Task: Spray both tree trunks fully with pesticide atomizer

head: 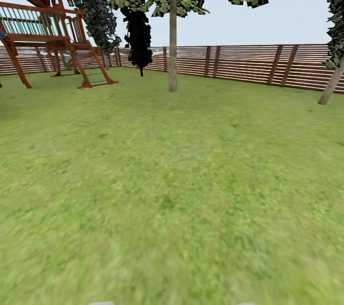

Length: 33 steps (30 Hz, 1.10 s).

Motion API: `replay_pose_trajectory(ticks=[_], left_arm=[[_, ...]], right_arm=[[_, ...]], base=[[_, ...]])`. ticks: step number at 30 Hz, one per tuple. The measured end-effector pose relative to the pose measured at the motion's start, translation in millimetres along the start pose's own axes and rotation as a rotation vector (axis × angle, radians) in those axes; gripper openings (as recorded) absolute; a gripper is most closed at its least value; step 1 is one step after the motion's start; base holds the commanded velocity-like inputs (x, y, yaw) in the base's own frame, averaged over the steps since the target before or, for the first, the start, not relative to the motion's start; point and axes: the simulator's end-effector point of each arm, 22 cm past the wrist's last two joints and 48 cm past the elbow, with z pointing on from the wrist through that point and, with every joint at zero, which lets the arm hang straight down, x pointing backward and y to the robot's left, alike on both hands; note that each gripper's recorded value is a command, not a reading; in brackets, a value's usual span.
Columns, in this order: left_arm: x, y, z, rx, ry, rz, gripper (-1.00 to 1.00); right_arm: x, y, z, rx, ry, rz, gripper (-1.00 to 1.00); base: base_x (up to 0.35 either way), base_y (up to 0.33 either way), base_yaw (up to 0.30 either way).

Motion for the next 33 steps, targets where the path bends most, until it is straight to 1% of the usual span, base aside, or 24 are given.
replay_pose_trajectory(ticks=[33], left_arm=[[-0.3, 1.5, 0.2, -0.003, 0.000, 0.000, -1.00]], right_arm=[[0.1, 0.0, 0.0, 0.000, 0.000, 0.000, 1.00]], base=[[0.341, -0.001, 0.000]])
